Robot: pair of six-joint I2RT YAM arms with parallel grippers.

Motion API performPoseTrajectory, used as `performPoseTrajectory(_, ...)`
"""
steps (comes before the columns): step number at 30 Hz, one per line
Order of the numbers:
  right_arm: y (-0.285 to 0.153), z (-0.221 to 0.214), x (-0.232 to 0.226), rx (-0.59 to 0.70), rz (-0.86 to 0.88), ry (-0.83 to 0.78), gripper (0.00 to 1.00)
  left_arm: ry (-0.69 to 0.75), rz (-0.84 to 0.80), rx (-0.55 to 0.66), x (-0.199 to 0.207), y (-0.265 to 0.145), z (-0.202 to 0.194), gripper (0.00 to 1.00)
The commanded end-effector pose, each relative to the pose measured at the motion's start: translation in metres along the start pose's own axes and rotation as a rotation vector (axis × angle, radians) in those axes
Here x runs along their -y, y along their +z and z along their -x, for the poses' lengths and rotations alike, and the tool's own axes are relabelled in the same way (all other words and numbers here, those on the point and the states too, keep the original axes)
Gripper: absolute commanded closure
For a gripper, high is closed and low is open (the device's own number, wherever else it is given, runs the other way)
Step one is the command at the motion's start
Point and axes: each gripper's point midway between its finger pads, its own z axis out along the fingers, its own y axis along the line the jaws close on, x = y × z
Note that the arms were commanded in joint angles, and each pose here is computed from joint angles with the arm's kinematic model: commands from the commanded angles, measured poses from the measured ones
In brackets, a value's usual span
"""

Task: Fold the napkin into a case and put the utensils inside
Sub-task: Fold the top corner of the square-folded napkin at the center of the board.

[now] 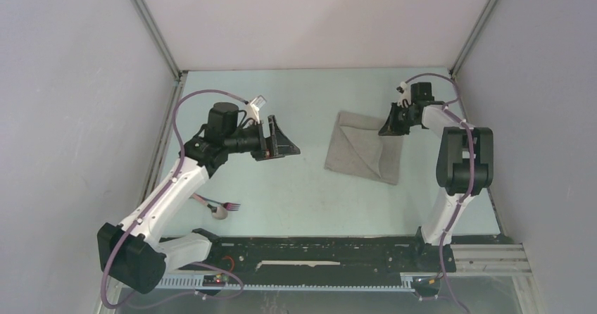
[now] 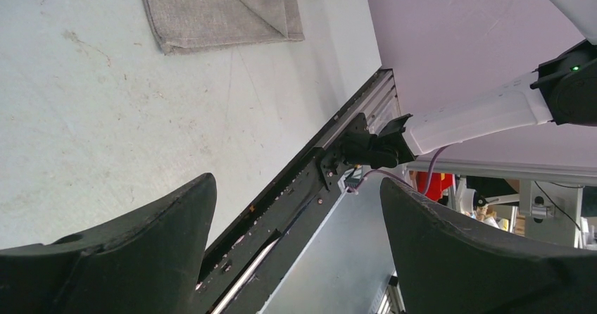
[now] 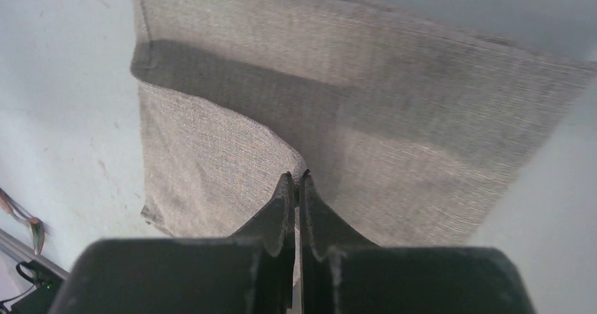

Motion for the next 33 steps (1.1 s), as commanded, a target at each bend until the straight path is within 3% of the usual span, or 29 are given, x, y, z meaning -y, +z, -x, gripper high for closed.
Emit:
performPoseTrajectory(1,-0.005,0.020,0.013,0.062,-0.043,0.016,1.00,0.014,-0.044,0.010,0.008,0.000,0.006,0.07)
performPoseTrajectory(15,-0.023,0.056,0.049,0.167,-0.140,0.044,1.00,0.004,-0.043,0.000,0.004,0.003,0.004,0.07)
performPoseTrajectory(33,-0.016,0.064,0.064,0.144,-0.174,0.051,1.00,-0.009,-0.043,-0.007,0.002,0.007,0.004,0.07)
